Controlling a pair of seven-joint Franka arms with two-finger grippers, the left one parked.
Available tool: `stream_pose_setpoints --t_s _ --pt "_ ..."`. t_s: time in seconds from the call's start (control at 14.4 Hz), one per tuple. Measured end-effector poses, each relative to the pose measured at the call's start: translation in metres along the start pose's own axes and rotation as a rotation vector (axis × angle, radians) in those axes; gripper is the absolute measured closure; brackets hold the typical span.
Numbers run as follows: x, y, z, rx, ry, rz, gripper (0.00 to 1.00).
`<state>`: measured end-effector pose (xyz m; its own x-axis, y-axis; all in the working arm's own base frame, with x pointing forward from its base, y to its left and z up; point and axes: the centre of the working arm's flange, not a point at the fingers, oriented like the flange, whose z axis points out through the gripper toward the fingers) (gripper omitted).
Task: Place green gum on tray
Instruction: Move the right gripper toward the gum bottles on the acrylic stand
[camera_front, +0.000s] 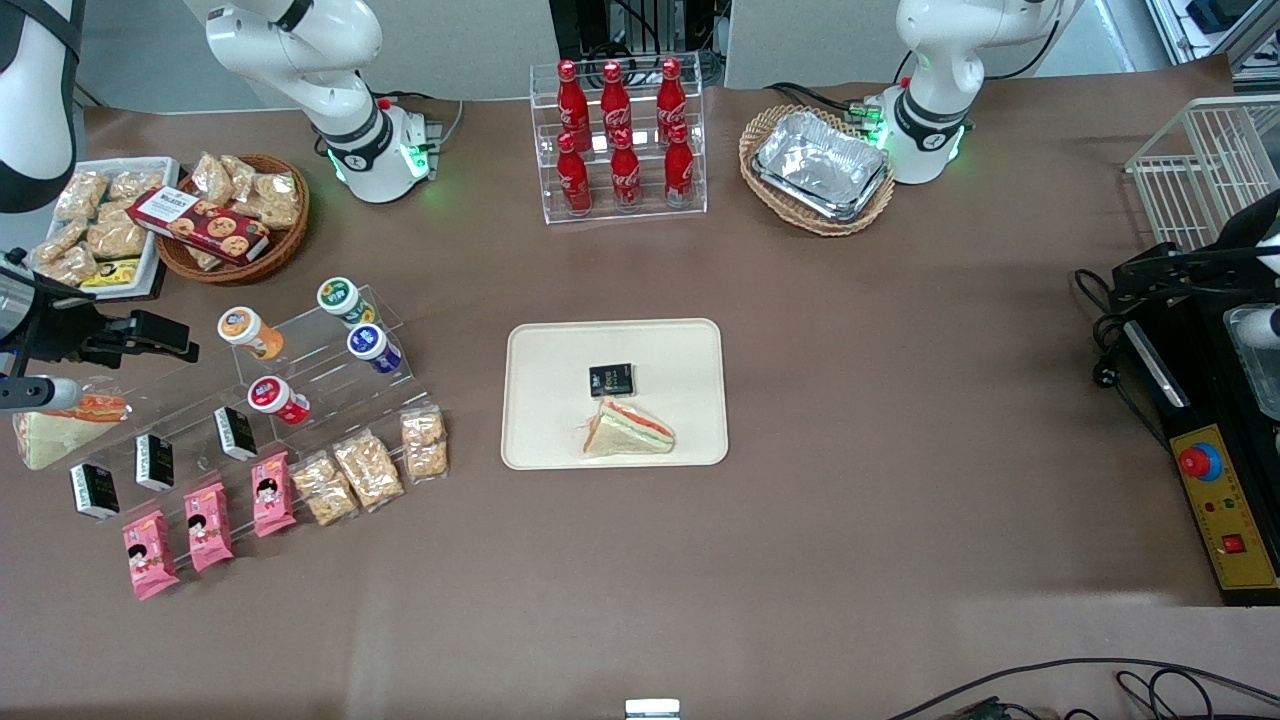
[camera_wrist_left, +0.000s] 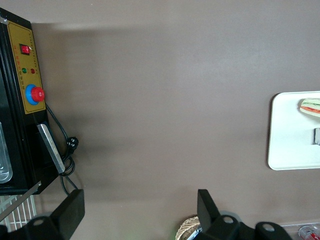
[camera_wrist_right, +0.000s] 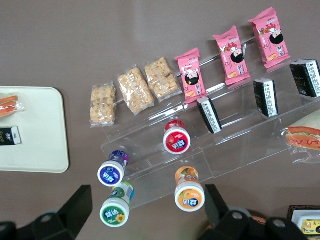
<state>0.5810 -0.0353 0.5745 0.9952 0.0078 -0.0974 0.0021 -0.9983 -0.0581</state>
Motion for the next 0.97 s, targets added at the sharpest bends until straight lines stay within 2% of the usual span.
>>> stream_pose_setpoints --t_s 0.48,0.76,0.97 --pt "-0.001 0.003 -0.001 0.003 0.002 0.007 0.00" --pt "-0.006 0.004 -0.003 0.005 -0.019 0.009 0.00" --pt "-0.024 -0.001 -0.007 0.011 -0.031 0.020 0.00"
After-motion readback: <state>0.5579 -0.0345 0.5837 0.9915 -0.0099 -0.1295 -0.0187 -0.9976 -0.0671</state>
